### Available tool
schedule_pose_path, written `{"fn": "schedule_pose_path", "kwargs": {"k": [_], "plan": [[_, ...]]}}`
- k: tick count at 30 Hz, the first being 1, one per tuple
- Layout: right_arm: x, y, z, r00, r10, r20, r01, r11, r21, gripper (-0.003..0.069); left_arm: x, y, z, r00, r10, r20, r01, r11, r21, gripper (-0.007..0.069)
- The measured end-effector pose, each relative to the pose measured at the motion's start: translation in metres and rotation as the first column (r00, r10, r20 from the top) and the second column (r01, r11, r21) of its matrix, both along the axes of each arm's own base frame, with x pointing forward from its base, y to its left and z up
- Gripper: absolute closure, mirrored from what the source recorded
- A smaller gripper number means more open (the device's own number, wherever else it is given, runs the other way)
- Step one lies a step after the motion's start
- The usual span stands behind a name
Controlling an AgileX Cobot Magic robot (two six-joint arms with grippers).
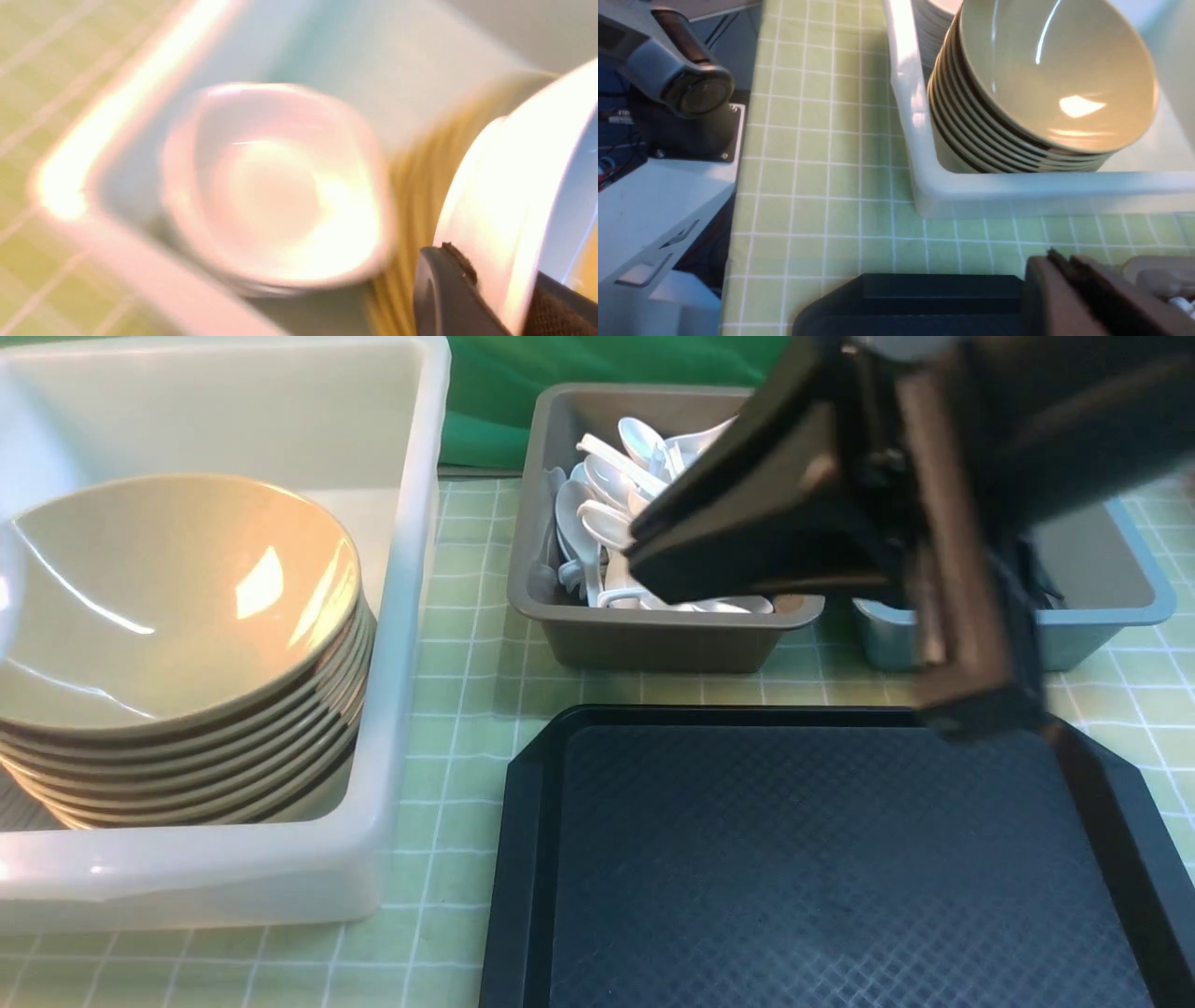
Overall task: On green table put chopsticks spoon bowls plates into blue grey white boxes.
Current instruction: 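Place the white bowl into the white bin with the other dishes with the left gripper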
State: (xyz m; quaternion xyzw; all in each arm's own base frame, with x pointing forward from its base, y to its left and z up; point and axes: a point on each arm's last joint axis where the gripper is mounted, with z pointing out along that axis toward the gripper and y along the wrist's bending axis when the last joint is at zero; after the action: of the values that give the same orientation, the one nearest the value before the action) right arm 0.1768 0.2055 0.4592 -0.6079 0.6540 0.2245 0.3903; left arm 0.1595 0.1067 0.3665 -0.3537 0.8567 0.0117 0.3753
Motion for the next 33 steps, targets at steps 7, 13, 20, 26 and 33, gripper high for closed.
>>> {"fn": "schedule_pose_path", "kwargs": {"k": [7,13,20,26,33], "plan": [[0.001,0.002,-0.002,1.0,0.011,-0.021,-0.011,1.0,-0.014,0.0635,-0.003,0.032,-0.011,0.956,0.288,-0.058,-0.285,0.957,0.053,0.061],[0.0,0.002,-0.003,0.999,0.02,-0.035,-0.021,1.0,-0.018,0.0635,0.005,0.043,-0.02,0.933,0.35,-0.08,-0.348,0.937,0.042,0.061],[-0.002,0.002,-0.004,0.998,0.027,-0.05,-0.028,0.999,-0.023,0.0635,0.028,0.047,-0.041,0.949,0.296,-0.107,-0.307,0.946,-0.108,0.061],[-0.002,0.002,-0.004,0.998,0.022,-0.057,-0.024,0.999,-0.022,0.0634,0.036,0.05,-0.052,0.952,0.271,-0.144,-0.29,0.947,-0.139,0.0603],[-0.002,0.002,-0.004,0.998,0.018,-0.062,-0.019,1.0,-0.02,0.0629,0.037,0.049,-0.053,0.957,0.251,-0.145,-0.272,0.951,-0.15,0.0505]]}}
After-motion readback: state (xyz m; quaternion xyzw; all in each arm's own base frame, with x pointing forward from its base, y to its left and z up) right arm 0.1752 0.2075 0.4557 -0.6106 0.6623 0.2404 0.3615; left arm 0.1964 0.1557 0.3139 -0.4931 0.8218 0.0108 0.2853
